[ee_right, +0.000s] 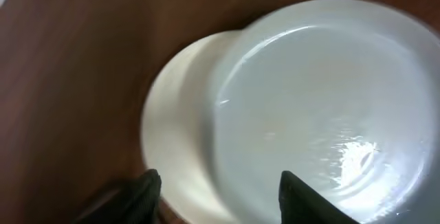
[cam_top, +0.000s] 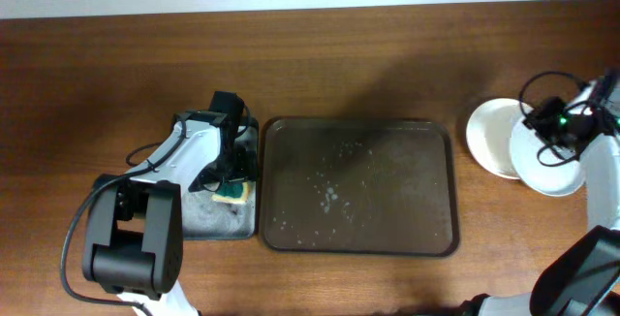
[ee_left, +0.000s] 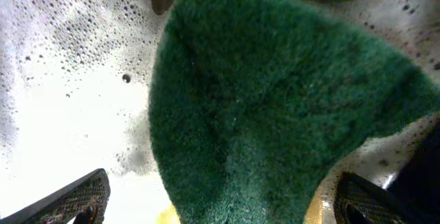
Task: Clean dirty plates on tray and stack at the side
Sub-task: 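Lift the last plate with right gripper and stack it on the side pile, then release the plate stack and lift the right gripper away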
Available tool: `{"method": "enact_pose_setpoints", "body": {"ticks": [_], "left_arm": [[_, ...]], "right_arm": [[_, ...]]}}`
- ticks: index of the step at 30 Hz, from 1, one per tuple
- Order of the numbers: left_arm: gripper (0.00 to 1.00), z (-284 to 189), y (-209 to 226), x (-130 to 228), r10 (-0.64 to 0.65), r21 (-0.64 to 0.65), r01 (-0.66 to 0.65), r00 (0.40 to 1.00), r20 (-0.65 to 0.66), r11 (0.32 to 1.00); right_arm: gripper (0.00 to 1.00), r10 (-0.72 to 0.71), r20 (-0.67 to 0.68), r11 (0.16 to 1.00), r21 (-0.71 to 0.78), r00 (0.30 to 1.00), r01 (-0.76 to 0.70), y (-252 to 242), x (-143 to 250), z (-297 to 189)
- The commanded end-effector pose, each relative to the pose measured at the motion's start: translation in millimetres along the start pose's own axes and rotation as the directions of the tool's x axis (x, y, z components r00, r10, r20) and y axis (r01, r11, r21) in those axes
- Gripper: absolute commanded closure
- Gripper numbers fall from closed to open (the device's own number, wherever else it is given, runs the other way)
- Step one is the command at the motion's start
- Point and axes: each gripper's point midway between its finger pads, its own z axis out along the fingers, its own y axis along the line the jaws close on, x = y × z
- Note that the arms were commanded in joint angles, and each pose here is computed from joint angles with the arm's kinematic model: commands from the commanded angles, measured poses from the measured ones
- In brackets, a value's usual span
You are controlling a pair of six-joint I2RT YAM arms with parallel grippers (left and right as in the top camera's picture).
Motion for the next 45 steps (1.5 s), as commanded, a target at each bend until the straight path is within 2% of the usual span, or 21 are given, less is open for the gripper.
{"method": "enact_pose_setpoints", "body": {"ticks": [1,2,3,4,7,10,15,20,21,22,27,30,33,36,38,39,40,41,45], "left_arm": [[0.00,-30.3,2.8,-15.7,-0.024,0.039,0.020,0.995,0.097,0.999],[0.00,-45.1,6.4,-20.1,-0.040,0.057,0.033,0.989,0.139,0.998],[0.00,-57.6,7.9,-22.4,-0.048,0.071,0.037,0.984,0.173,0.997],[0.00,-65.5,8.5,-23.0,-0.052,0.079,0.037,0.980,0.193,0.996],[0.00,-71.1,8.8,-22.9,-0.054,0.085,0.037,0.977,0.207,0.996],[0.00,-71.0,9.0,-22.5,-0.054,0.085,0.037,0.977,0.205,0.996],[0.00,-70.9,9.2,-21.9,-0.054,0.084,0.037,0.978,0.202,0.996],[0.00,-70.9,9.2,-21.8,-0.054,0.084,0.037,0.978,0.202,0.996],[0.00,-70.9,9.1,-21.9,-0.054,0.084,0.037,0.978,0.202,0.996],[0.00,-70.9,9.2,-21.8,-0.054,0.084,0.037,0.978,0.202,0.996],[0.00,-70.9,9.2,-21.8,-0.054,0.084,0.037,0.978,0.202,0.996],[0.00,-70.9,9.1,-21.9,-0.054,0.084,0.037,0.978,0.202,0.996],[0.00,-70.9,9.1,-21.9,-0.054,0.084,0.037,0.978,0.202,0.996],[0.00,-70.9,9.2,-21.8,-0.054,0.084,0.037,0.978,0.202,0.996],[0.00,-70.8,9.2,-21.8,-0.053,0.084,0.037,0.978,0.202,0.996],[0.00,-70.9,9.1,-21.9,-0.054,0.084,0.037,0.978,0.202,0.996],[0.00,-70.9,9.1,-21.9,-0.054,0.084,0.037,0.978,0.202,0.996],[0.00,-70.9,9.2,-21.8,-0.054,0.084,0.037,0.978,0.202,0.996],[0.00,-70.9,9.3,-21.7,-0.053,0.083,0.037,0.978,0.202,0.996]], "right_arm": [[0.44,-0.074,0.015,0.994,0.087,0.997,0.072,-5.5,-3.1,-1.6],[0.45,-0.063,0.023,0.990,0.129,0.998,0.060,-13.4,-4.6,-2.5],[0.45,-0.003,0.056,0.966,0.257,0.998,-0.011,-36.4,-7.3,-7.2],[0.45,-0.002,0.082,0.956,0.291,0.997,-0.022,-42.3,-12.1,-9.0],[0.49,-0.011,0.089,0.958,0.287,0.996,-0.015,-41.4,-14.5,-6.7],[0.51,-0.012,0.071,0.928,0.373,0.997,-0.015,-59.0,-10.8,0.2],[0.57,0.013,-0.058,0.915,0.403,0.998,0.011,-74.1,15.5,43.7],[0.87,0.026,-0.107,0.919,0.395,0.994,0.018,-76.8,26.6,59.5],[0.95,0.027,-0.107,0.919,0.393,0.994,0.018,-76.3,26.7,59.7],[0.96,0.029,-0.111,0.926,0.376,0.993,0.015,-73.5,27.3,60.7],[0.96,0.026,-0.101,0.942,0.335,0.995,0.010,-62.8,20.4,59.2],[0.96,-0.005,-0.066,0.954,0.300,0.998,0.025,-46.3,0.2,41.3],[0.96,-0.170,-0.021,0.956,0.238,0.985,0.170,0.5,-24.4,22.9],[0.96,-0.391,-0.012,0.907,0.163,0.920,0.387,62.0,-13.0,28.6],[0.96,-0.445,-0.004,0.879,0.191,0.895,0.438,78.7,-6.3,29.5],[0.94,-0.463,-0.006,0.872,0.179,0.887,0.456,87.3,-1.1,30.1],[0.83,-0.471,-0.007,0.868,0.172,0.882,0.466,92.0,2.0,30.4],[0.76,-0.475,-0.010,0.867,0.169,0.880,0.469,93.8,3.6,30.5],[0.60,-0.474,-0.028,0.865,0.172,0.880,0.471,90.8,7.2,30.5]]}}
